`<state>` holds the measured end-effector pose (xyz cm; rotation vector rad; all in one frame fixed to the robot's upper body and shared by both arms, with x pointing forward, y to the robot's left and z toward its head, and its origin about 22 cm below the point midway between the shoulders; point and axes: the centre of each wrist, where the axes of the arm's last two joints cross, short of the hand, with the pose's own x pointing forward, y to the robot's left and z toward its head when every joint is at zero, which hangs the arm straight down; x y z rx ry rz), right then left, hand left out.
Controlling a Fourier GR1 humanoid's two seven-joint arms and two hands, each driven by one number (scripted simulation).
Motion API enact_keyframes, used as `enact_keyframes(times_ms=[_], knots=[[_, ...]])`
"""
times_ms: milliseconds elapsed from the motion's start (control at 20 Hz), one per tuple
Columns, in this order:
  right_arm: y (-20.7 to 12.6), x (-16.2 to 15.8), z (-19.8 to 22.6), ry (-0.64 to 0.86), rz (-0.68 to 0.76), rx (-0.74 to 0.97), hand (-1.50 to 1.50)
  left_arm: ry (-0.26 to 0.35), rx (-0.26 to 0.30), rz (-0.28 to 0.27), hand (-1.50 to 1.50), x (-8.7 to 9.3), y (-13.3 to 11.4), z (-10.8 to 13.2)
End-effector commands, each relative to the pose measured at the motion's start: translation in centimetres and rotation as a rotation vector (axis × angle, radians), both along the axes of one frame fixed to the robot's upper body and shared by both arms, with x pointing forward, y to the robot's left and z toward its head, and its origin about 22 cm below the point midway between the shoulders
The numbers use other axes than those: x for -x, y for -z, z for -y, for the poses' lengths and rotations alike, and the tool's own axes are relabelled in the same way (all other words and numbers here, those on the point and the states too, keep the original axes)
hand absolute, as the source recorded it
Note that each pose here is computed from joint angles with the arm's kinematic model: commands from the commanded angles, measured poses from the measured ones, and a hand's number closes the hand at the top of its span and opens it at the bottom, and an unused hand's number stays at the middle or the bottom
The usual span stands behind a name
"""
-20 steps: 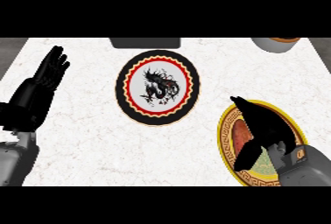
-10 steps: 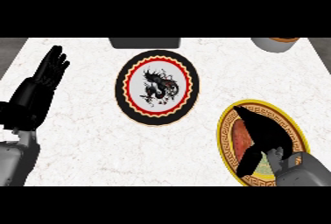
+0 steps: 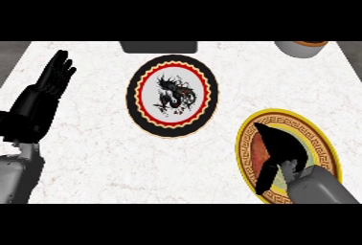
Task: Pick the sweet potato from the plate and place it in the plate
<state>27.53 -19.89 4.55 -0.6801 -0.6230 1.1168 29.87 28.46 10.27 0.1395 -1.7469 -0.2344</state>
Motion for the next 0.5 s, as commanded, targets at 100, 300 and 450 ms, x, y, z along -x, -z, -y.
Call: enact_keyframes(times_ms=[100,300,450], knots=[[0.8,-0.7,0.5,-0.028,0.15,-0.036,1.5,-0.024,0.009,0.001,0.0,-0.9,-0.5,0.5],[1.8,-0.9,1.1,-0.054,0.287,0.077,1.5,0.01,-0.004,-0.009,0.0,0.3,-2.4,-0.3],[1.2,2.4,0.1,0.043,0.349,0.125,1.5,-0.029,-0.005,-0.007,0.0,1.0,0.8,-0.1]])
